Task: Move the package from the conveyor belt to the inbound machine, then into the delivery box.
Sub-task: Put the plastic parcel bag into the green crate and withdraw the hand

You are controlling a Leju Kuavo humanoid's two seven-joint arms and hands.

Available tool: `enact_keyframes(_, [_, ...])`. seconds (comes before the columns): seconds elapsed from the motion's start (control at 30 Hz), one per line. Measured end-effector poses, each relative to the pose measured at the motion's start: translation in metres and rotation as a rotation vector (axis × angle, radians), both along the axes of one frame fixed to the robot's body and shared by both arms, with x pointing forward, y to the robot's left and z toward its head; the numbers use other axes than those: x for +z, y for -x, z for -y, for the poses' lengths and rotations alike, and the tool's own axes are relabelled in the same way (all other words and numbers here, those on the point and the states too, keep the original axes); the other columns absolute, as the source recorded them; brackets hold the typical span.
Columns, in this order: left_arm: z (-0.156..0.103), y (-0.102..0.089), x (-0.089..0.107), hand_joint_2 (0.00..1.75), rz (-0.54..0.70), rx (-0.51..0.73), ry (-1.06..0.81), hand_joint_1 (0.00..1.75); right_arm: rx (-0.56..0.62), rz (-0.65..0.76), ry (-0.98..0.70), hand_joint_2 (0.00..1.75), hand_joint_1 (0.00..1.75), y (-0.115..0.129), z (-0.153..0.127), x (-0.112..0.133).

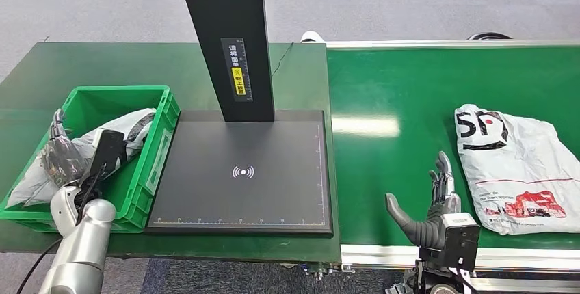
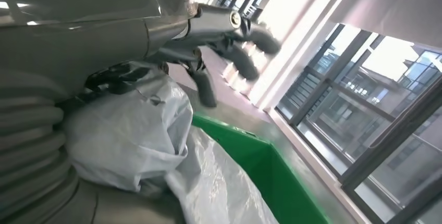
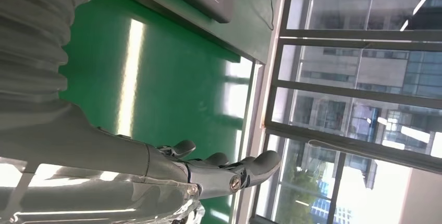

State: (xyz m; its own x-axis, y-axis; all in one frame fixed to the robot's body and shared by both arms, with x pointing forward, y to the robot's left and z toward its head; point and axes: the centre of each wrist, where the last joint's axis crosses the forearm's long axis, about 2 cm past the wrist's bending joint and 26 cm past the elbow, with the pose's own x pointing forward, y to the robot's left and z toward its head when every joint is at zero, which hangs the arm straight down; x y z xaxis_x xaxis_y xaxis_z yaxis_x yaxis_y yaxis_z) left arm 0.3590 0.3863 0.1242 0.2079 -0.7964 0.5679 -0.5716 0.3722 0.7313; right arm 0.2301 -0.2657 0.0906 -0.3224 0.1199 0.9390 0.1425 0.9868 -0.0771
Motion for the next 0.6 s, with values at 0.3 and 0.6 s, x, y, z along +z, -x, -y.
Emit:
enact_keyframes(0.3, [0.002, 0.0, -0.001, 1.75, -0.021, -0.03, 0.005, 0.0, 0.004, -0.003, 0.003, 1.75, 0.0, -0.001, 0.0, 0.0])
enact_keyframes(0.6, [0.008, 0.011, -0.007, 1.75, 0.17, -0.13, 0.04, 0.0, 0.022, -0.022, 0.015, 1.75, 0.0, -0.002, -0.003, -0.001])
